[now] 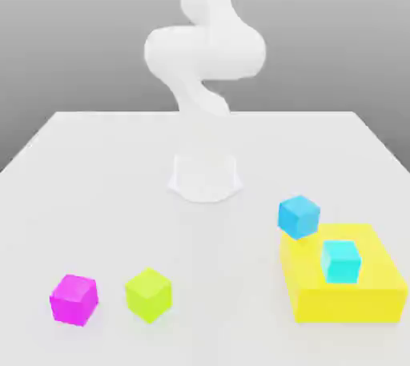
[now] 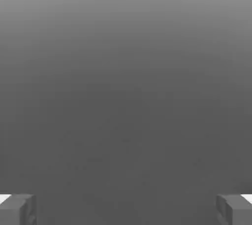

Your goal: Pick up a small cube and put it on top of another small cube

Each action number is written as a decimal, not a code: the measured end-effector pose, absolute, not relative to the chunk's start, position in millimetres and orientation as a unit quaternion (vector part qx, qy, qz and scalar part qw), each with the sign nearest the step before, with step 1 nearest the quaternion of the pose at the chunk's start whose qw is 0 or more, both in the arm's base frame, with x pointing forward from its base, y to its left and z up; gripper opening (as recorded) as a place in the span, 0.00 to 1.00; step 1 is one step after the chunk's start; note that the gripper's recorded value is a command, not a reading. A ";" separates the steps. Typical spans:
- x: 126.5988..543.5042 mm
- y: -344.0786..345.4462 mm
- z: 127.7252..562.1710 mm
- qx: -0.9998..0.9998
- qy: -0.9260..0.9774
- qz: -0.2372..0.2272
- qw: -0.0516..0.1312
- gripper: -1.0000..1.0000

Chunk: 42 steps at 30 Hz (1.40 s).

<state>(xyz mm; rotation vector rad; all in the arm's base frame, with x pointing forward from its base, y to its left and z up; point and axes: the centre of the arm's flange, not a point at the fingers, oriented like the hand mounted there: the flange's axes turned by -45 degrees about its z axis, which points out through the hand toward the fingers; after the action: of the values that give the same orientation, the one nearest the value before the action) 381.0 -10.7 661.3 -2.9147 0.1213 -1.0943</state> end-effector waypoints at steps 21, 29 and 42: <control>388.0 -93.0 205.3 -0.941 0.339 -0.010 0.003 0.50; 381.8 -92.4 134.8 -0.939 0.344 0.000 0.000 0.00; 383.9 -102.3 197.5 -0.939 0.345 -0.001 0.000 0.00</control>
<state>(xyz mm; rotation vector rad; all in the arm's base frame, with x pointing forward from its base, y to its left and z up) 383.9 -102.3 197.5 -2.9489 1.0839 -0.0016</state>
